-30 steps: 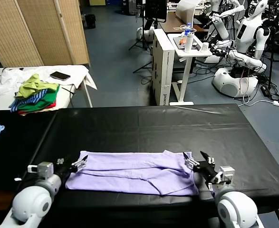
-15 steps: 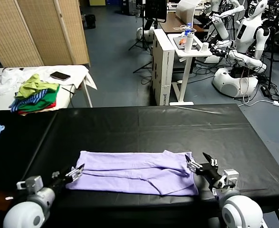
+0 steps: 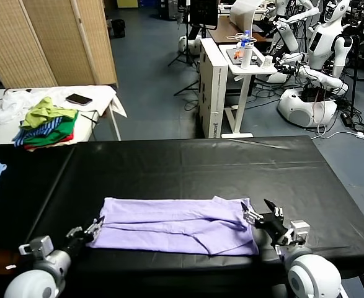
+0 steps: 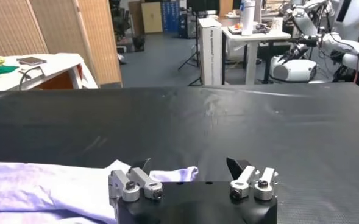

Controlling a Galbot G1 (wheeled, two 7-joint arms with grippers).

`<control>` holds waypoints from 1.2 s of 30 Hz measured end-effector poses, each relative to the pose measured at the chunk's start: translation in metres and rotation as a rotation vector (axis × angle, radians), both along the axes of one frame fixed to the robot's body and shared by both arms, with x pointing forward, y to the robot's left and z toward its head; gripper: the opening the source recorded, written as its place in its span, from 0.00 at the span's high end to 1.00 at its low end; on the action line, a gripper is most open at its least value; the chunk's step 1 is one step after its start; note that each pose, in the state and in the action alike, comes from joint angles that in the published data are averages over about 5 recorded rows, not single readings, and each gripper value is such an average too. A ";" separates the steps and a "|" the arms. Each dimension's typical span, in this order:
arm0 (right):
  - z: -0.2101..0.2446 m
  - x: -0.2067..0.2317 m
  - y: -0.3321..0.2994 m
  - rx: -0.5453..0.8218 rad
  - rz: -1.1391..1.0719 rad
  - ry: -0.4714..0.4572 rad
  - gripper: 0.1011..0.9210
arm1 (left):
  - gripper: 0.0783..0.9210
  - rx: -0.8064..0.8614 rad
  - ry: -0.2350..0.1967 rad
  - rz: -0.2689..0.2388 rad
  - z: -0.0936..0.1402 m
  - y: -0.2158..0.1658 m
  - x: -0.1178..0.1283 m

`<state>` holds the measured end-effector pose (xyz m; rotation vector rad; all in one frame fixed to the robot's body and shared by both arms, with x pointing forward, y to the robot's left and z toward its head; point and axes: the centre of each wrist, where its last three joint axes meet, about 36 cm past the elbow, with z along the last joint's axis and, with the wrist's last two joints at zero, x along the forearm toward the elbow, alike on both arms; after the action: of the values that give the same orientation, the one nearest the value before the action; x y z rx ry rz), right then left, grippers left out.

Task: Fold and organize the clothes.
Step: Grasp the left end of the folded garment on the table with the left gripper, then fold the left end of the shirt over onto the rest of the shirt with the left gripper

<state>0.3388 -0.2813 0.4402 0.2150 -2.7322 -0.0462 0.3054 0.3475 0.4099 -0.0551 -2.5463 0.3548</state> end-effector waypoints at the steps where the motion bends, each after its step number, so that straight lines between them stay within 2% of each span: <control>1: 0.000 0.000 0.000 0.001 0.001 -0.001 0.02 | 0.47 0.000 0.000 -0.001 0.000 -0.001 0.000; 6: 0.000 0.003 0.003 0.003 0.007 -0.004 0.02 | 0.54 -0.001 0.000 -0.003 0.000 -0.001 -0.001; 20: 0.000 0.007 0.006 -0.003 0.013 -0.014 0.02 | 0.88 0.020 -0.007 -0.019 0.004 -0.008 0.000; 30: -0.001 0.006 0.011 0.003 0.011 -0.019 0.02 | 0.90 0.302 -0.088 -0.044 0.013 -0.004 -0.002; 36: -0.003 0.007 0.012 0.004 0.011 -0.017 0.02 | 0.90 0.471 -0.109 -0.043 0.013 0.019 -0.004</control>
<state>0.3455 -0.2691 0.4369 0.2318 -2.7477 -0.0467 0.3012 0.3668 0.4230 0.0502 -2.6637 -0.2760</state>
